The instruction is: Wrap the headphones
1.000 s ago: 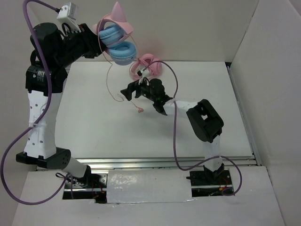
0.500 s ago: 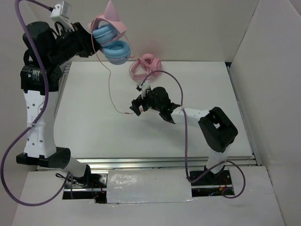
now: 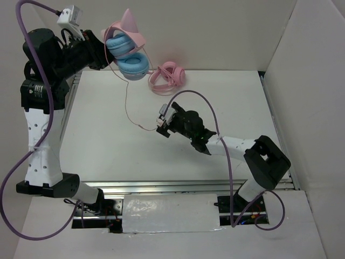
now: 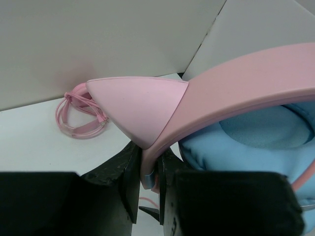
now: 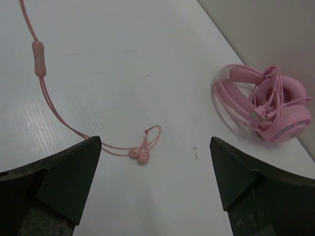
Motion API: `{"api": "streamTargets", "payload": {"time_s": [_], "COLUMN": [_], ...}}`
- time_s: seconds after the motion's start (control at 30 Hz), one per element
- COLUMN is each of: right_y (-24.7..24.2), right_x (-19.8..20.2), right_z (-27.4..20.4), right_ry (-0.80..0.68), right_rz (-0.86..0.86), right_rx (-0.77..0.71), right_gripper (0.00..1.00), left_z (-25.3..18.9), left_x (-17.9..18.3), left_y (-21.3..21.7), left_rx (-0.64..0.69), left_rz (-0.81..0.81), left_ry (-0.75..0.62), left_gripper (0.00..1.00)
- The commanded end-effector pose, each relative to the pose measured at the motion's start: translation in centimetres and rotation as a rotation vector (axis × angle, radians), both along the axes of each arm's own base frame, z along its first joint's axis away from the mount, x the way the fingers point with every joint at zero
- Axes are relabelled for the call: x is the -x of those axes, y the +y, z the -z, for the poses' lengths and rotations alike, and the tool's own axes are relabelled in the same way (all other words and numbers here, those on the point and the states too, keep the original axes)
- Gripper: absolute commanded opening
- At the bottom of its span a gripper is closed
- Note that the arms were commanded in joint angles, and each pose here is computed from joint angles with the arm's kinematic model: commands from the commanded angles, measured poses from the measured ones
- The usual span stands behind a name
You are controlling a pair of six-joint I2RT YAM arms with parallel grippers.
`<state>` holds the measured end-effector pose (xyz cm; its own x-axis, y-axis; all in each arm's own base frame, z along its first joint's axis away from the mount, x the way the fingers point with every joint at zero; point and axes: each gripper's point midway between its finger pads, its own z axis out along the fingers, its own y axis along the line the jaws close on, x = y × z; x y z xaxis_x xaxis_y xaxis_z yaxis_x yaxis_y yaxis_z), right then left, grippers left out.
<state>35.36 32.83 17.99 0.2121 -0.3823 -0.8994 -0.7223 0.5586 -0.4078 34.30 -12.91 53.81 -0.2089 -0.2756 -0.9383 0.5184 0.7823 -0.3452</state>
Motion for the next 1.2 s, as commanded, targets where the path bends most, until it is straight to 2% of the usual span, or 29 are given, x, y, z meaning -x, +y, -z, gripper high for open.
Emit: {"api": "streamTargets", "payload": {"time_s": [0.0, 0.13, 0.2, 0.33, 0.5, 0.57, 0.6, 0.7, 0.93, 0.97, 1.03, 1.07, 1.1, 1.17], "right_y": [1.9, 5.4, 7.6, 10.0, 12.4, 12.5, 12.8, 13.9, 18.1, 18.4, 18.8, 18.7, 18.3, 16.8], "right_x": [0.7, 1.8, 3.3, 3.8, 2.4, 1.6, 1.2, 0.1, -1.4, -1.4, -1.9, -2.1, -2.7, -2.8], "right_z": [-3.3, -3.8, -2.8, -2.1, -1.5, -1.7, -3.4, -5.4, -4.3, -4.4, -4.5, -4.6, -4.9, -6.0], "right_ry": [-0.086, -0.001, 0.031, 0.01, 0.066, 0.067, 0.013, -0.02, 0.034, 0.043, 0.082, 0.098, 0.101, 0.103], "right_rz": [-0.071, -0.176, -0.269, -0.326, -0.366, -0.31, -0.309, -0.294, -0.378, -0.393, -0.377, -0.359, -0.327, -0.298], "right_rx": [-0.034, -0.125, -0.107, -0.075, -0.045, -0.107, -0.171, -0.268, -0.255, -0.257, -0.277, -0.288, -0.301, -0.336], "right_gripper": [1.0, 1.0, 1.0, 1.0, 1.0, 1.0, 1.0, 1.0, 0.96, 0.93, 0.64, 0.53, 0.34, 0.16], "left_z": [-3.1, -3.4, -3.5, -3.4, -3.8, -3.9, -3.9, -3.9, -4.2, -4.2, -4.1, -4.2, -4.2, -4.0], "left_x": [1.5, 1.6, 1.6, 1.8, 2.1, 2.2, 2.3, 2.5, 3.0, 2.9, 2.9, 3.0, 3.2, 2.9], "left_y": [-0.2, -0.3, -0.2, -0.3, 0.1, 0.0, 0.1, 0.0, 0.1, 0.2, 0.3, 0.3, 0.3, 0.7], "left_rx": [0.007, 0.011, 0.006, -0.001, -0.004, -0.006, -0.005, -0.004, -0.014, -0.019, -0.017, -0.017, -0.017, -0.019], "left_rz": [0.029, 0.039, 0.032, 0.04, 0.023, 0.024, 0.02, 0.026, 0.025, 0.02, 0.014, 0.017, 0.014, -0.01], "left_ry": [-0.122, -0.13, -0.129, -0.124, -0.136, -0.141, -0.143, -0.145, -0.168, -0.17, -0.168, -0.171, -0.172, -0.169], "left_gripper": [0.0, 0.0, 0.0, 0.0, 0.0, 0.0, 0.0, 0.0, 0.0, 0.0, 0.0, 0.0, 0.0, 0.0]}}
